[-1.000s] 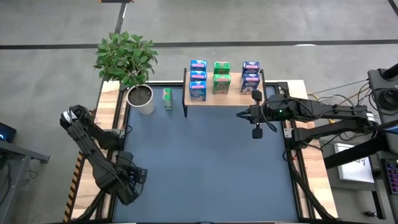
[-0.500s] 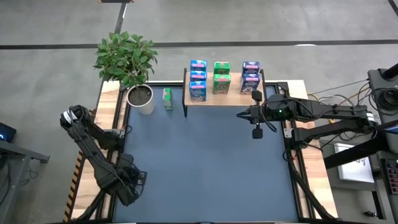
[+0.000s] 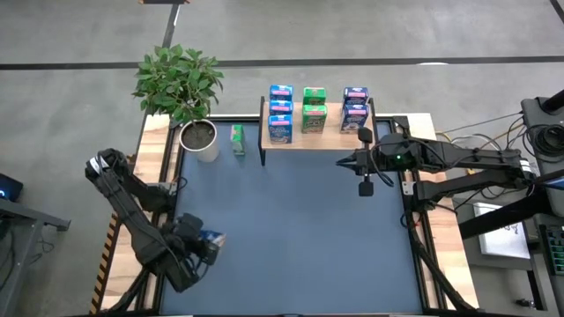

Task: Stack cereal on shelf
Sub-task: Put the blue cereal box on the shelf aligned with the other blue cereal boxes

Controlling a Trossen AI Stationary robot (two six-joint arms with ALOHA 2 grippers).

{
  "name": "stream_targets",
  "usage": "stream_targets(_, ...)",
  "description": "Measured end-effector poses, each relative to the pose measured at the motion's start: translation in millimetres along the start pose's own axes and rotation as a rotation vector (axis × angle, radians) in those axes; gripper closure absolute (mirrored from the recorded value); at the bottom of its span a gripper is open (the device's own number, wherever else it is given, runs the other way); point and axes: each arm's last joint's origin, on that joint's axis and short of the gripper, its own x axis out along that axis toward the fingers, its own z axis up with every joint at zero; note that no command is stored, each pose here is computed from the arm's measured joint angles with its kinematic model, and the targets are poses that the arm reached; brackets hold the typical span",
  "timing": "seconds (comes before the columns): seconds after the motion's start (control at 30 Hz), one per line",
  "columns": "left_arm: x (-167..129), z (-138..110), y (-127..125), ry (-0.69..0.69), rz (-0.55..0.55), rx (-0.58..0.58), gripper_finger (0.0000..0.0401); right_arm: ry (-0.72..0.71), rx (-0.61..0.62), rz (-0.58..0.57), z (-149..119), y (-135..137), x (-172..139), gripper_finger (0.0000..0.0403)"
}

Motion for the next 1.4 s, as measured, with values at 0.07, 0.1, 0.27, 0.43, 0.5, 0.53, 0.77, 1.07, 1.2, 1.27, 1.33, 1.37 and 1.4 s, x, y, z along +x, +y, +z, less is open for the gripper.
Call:
stream_targets(0.07, -6.7, 10.0, -10.2, -0.049, -0.059, 0.081, 0.0228, 0.005, 0.000, 0.002, -0.8, 0.2, -1.4, 0.0394)
stream_targets(0.1, -9.4, 16.0, -15.7, -0.074, -0.083, 0.133, 0.0228, 0.011, 0.000, 0.004, -1.4, 0.3, -1.8, 0.0394)
stream_targets(0.27, -18.4, 52.5, -49.4, -0.160, -0.203, 0.411, 0.0228, 0.035, 0.028, 0.012, -4.2, 1.1, -4.7, 0.0394)
stream_targets(0.43, -21.8, 94.6, -82.5, -0.270, -0.335, 0.704, 0.0234, 0.078, 0.065, 0.028, -8.9, 2.9, -8.1, 0.0394)
stream_targets(0.5, -24.4, 110.7, -91.0, -0.315, -0.370, 0.811, 0.0236, 0.095, 0.085, 0.038, -10.8, 4.0, -9.2, 0.0394)
stream_targets(0.53, -25.9, 118.8, -94.1, -0.343, -0.378, 0.849, 0.0236, 0.101, 0.093, 0.043, -11.4, 4.8, -9.9, 0.0394)
stream_targets(0.77, -30.6, 166.8, -103.6, -0.493, -0.366, 1.044, 0.0237, 0.103, 0.131, 0.090, -16.3, 16.4, -14.1, 0.0394)
stream_targets(1.07, -28.6, 209.2, -108.1, -0.576, -0.453, 1.102, 0.0237, 0.054, 0.194, 0.155, -24.1, 30.2, -33.7, 0.0394)
stream_targets(1.2, -27.2, 222.3, -107.8, -0.613, -0.460, 1.107, 0.0237, 0.022, 0.209, 0.171, -29.2, 32.9, -43.1, 0.0394)
stream_targets(1.27, -27.2, 228.3, -108.0, -0.638, -0.467, 1.116, 0.0237, 0.006, 0.214, 0.173, -30.5, 33.3, -45.6, 0.0394)
stream_targets(1.33, -27.6, 234.5, -108.4, -0.671, -0.471, 1.118, 0.0237, -0.009, 0.214, 0.173, -30.8, 33.3, -46.5, 0.0394)
stream_targets(1.37, -28.1, 237.6, -108.7, -0.689, -0.476, 1.115, 0.0237, -0.014, 0.212, 0.172, -30.5, 33.2, -46.9, 0.0394)
stream_targets(1.4, -28.4, 241.0, -108.8, -0.704, -0.485, 1.114, 0.0237, -0.017, 0.210, 0.172, -30.2, 33.1, -46.8, 0.0394)
